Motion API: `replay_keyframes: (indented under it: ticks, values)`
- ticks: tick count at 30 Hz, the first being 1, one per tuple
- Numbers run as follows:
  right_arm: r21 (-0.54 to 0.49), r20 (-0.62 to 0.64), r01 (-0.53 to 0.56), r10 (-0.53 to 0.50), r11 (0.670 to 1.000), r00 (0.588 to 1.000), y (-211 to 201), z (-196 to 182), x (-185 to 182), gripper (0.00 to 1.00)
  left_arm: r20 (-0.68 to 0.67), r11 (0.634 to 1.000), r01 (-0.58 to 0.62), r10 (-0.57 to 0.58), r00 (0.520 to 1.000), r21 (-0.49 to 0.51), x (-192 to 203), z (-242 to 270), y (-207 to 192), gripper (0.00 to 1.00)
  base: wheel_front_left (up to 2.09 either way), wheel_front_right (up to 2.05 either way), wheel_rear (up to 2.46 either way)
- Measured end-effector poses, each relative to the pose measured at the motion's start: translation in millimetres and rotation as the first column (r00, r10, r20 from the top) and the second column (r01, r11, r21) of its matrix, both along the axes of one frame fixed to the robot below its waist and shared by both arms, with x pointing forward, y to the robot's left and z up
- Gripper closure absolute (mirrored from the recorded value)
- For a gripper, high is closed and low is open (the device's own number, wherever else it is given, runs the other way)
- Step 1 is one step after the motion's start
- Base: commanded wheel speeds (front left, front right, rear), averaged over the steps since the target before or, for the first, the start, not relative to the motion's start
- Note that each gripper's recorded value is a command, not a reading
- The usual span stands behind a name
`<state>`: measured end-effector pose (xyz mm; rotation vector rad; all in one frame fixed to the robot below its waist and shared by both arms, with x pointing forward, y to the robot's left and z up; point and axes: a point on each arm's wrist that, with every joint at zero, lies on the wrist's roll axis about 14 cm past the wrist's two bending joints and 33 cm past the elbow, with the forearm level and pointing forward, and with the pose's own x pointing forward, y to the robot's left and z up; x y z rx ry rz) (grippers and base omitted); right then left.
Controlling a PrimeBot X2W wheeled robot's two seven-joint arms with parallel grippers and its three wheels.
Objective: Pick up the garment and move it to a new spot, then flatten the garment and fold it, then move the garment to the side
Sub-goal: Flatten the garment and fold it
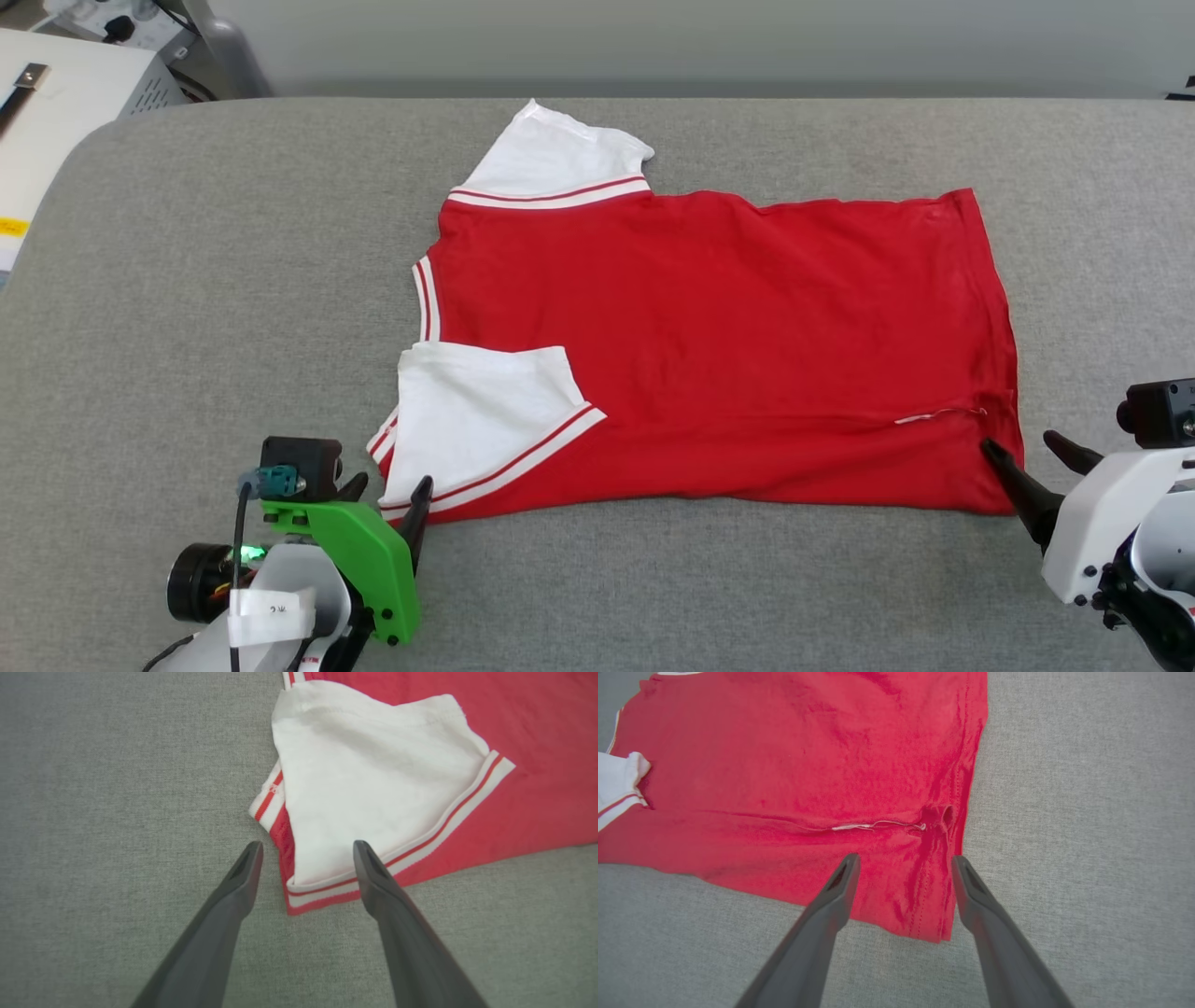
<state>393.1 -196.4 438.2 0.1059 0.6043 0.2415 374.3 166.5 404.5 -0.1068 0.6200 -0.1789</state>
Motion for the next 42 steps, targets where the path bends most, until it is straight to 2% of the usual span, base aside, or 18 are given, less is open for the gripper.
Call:
replay_keyframes:
  ticks: [19, 20, 21, 22, 29, 42]
  values:
    - [-0.004, -0.062, 0.045, -0.045, 0.999, 0.997, 0.0, -12.6, -10.2, 0.0, -0.148, 0.999, -0.016, 0.02, 0.989, 0.028, -2.3, -41.1, 2.9, 0.0, 0.0, 0.0, 0.0]
    - [-0.009, -0.065, 0.047, -0.048, 0.999, 0.997, -1.2, -13.8, -10.5, 0.0, -0.153, 1.0, -0.012, 0.015, 0.988, 0.022, -1.0, -42.7, 1.7, 0.2, 0.0, 0.0, 0.0]
    - [-0.016, -0.072, 0.049, -0.05, 0.999, 0.996, -2.8, -15.2, -11.1, 0.0, -0.157, 1.0, -0.007, 0.01, 0.988, 0.022, 0.7, -44.2, 1.4, 0.74, 0.0, 0.0, 0.0]
    - [-0.023, -0.074, 0.05, -0.051, 0.998, 0.996, -4.1, -15.9, -11.2, 0.0, -0.158, 1.0, -0.001, 0.004, 0.987, 0.021, 2.0, -45.0, 1.2, 1.0, 0.0, 0.0, 0.0]
    - [-0.035, -0.088, 0.052, -0.055, 0.998, 0.995, -6.6, -19.1, -12.9, 0.0, -0.157, 1.0, 0.013, -0.012, 0.987, 0.004, 4.8, -44.4, -2.9, 1.0, 0.0, 0.0, 0.0]
    - [-0.117, -0.188, 0.068, -0.089, 0.991, 0.978, -13.8, -46.0, -6.4, 0.0, 0.005, 0.998, -0.007, 0.007, 1.0, -0.056, 8.3, 2.0, -6.6, 1.0, 0.0, 0.0, 0.0]
